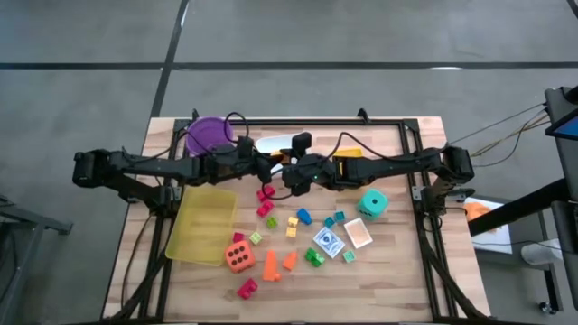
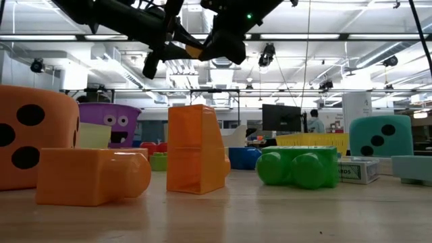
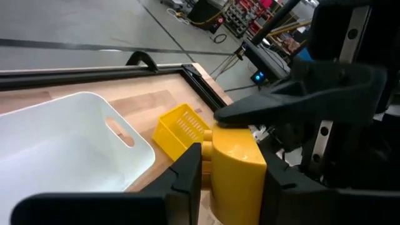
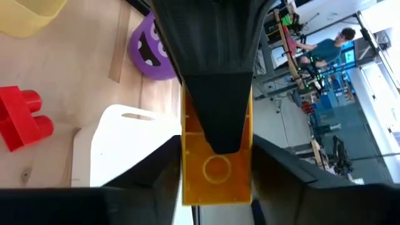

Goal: Pick & Place Toys
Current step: Put the yellow game piece into the light yellow bin

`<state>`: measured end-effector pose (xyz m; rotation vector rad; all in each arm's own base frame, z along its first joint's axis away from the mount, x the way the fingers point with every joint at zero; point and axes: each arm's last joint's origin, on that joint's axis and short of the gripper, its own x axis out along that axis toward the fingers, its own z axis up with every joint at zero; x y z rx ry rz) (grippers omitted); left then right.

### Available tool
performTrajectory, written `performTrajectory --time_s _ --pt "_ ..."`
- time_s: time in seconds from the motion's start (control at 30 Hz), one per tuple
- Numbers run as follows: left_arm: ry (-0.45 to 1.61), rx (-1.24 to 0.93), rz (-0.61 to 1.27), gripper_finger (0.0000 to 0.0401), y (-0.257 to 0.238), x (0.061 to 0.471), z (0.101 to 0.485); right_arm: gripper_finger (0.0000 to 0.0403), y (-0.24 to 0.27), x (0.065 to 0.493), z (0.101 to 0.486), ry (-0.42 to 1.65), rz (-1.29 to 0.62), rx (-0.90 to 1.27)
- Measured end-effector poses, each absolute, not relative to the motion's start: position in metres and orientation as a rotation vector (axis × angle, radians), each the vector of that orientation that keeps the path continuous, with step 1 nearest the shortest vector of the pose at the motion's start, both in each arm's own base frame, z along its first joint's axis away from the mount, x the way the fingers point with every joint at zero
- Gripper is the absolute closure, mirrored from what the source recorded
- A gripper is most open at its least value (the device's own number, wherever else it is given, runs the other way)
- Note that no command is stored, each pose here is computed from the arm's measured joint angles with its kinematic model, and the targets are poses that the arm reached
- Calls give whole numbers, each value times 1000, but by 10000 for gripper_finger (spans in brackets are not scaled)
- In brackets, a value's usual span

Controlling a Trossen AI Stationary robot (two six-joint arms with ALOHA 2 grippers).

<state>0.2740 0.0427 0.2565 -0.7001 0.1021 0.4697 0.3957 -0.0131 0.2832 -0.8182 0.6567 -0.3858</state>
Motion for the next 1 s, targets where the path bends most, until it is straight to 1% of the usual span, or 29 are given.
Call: performTrajectory --time_s 0.13,0.23,0.43,0.63,0.77,1.0 --pt "111 -677 469 317 42 271 258 162 -12 396 284 654 -383 -813" --pt "112 -657 468 317 42 265 264 146 -12 394 285 650 -390 -787" --pt "169 -588 478 317 38 239 279 142 -12 386 289 673 -395 -741" --pt "336 -483 532 317 33 195 285 141 -13 365 297 704 -407 -642" --pt "445 -475 557 317 30 169 283 140 -15 345 291 707 -356 -526" --pt "543 -470 560 317 24 142 281 140 -18 308 269 660 -371 -389"
